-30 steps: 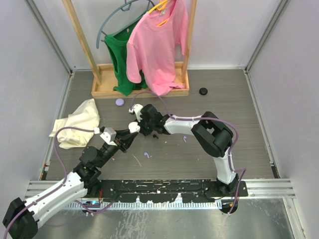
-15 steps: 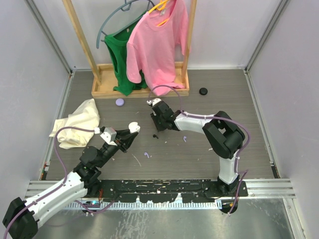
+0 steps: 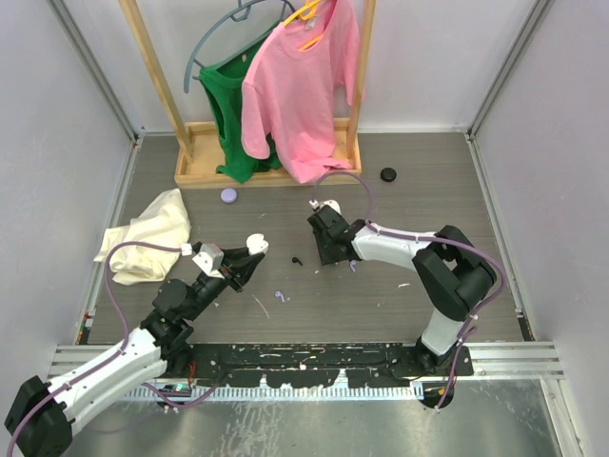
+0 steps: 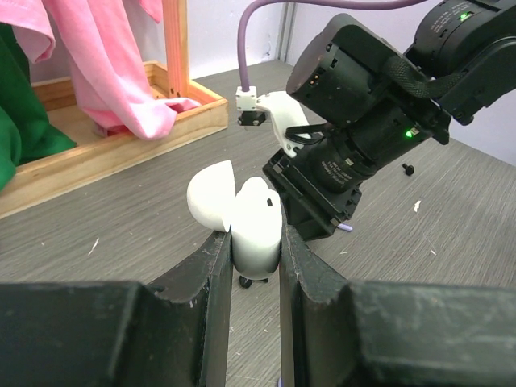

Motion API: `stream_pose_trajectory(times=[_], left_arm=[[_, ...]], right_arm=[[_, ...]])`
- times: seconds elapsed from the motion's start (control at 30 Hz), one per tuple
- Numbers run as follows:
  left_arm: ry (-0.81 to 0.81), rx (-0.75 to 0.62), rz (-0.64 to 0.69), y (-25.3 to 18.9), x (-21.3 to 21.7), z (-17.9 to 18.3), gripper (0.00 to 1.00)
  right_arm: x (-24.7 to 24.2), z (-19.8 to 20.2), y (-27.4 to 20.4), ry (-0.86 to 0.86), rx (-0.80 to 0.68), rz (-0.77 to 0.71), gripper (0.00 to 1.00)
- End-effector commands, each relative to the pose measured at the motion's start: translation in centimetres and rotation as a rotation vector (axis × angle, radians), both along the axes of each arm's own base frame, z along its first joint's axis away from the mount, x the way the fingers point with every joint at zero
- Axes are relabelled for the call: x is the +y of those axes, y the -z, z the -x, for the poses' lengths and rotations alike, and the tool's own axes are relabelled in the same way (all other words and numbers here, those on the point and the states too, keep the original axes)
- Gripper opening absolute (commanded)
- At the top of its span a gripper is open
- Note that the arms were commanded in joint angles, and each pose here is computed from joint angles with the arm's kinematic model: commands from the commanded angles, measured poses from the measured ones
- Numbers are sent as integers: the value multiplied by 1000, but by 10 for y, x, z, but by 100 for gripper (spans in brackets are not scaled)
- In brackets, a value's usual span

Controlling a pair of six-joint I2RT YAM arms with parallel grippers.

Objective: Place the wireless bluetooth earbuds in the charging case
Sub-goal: Pick up the earbud from the center of the board.

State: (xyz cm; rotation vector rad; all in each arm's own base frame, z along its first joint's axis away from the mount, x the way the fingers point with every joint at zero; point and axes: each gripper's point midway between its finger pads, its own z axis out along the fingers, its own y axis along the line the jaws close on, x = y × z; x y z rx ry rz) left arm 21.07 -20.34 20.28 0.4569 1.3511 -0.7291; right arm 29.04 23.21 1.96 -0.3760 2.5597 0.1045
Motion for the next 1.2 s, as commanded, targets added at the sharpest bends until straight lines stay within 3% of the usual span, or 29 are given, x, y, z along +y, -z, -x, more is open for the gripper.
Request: stream_pose_trajectory(times=[0.0, 0.53, 0.9, 1.17], left_arm=[[11, -64, 57, -24, -1, 2, 0], [13, -62, 54, -24, -1, 2, 0], [17, -60, 49, -23, -3, 2, 0], [23, -65, 51, -24, -3, 3, 0]], right_arm=[[-18, 17, -3, 86, 40, 12, 37], [-2, 19, -17, -31, 87, -11, 54], [-5, 12, -40, -207, 119, 113, 60], [-3, 9, -36, -354, 184, 181, 58]])
